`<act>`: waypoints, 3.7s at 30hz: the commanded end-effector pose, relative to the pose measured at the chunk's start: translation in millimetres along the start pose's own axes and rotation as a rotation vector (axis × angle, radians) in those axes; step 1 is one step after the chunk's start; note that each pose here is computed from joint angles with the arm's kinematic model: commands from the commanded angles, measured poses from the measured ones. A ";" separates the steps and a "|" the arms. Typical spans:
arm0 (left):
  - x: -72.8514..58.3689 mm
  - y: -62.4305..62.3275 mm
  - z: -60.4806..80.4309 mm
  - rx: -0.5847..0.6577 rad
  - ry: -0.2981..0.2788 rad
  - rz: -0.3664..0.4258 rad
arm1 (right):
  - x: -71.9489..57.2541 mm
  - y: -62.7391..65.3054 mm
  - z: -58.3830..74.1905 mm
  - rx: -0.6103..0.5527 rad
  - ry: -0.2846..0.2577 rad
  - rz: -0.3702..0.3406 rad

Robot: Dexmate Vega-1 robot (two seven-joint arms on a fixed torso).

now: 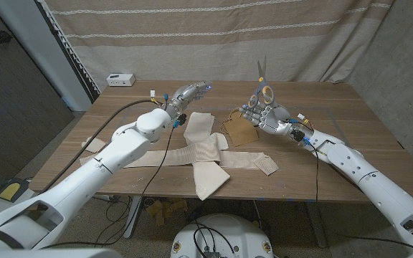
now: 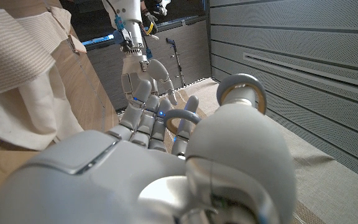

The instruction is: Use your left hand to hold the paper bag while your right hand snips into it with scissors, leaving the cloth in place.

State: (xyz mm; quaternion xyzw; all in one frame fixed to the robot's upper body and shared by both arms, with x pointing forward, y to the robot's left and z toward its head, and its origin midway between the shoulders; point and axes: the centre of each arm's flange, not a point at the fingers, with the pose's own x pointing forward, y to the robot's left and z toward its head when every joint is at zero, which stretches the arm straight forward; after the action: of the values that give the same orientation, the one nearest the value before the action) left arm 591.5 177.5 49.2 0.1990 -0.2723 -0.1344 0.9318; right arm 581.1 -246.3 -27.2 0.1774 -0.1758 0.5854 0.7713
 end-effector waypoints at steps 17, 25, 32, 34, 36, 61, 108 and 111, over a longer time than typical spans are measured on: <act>13.4 -5.5 12.8 0.281 -0.071 -0.050 | -0.2 8.1 0.2 -0.009 -0.010 0.000; 20.1 -11.1 17.3 0.348 -0.074 -0.119 | -0.3 9.2 2.4 -0.011 -0.004 0.000; 23.9 -13.1 22.5 0.412 -0.092 -0.170 | -2.1 8.7 5.1 -0.016 -0.007 -0.004; 24.6 -13.2 24.2 0.437 -0.097 -0.179 | -2.5 8.6 5.4 -0.015 -0.009 -0.002; 25.3 -13.1 26.2 0.467 -0.100 -0.193 | -3.0 8.6 6.2 -0.019 -0.009 -0.004; 32.5 -42.2 30.0 0.585 -0.030 -0.238 | 0.0 8.1 10.8 -0.028 -0.006 0.006; 42.1 -90.4 29.3 0.802 0.067 -0.339 | 2.2 10.0 17.7 -0.048 0.001 0.014; 42.5 -92.1 29.7 0.819 0.066 -0.335 | 1.8 10.2 17.6 -0.051 0.002 0.011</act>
State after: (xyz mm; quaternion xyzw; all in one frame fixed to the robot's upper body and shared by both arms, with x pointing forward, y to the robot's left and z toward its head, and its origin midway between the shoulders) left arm 599.9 83.1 55.7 0.5486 -0.2353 -0.1815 0.7815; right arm 572.0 -250.8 -10.5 0.1583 -0.1895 0.5857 0.7720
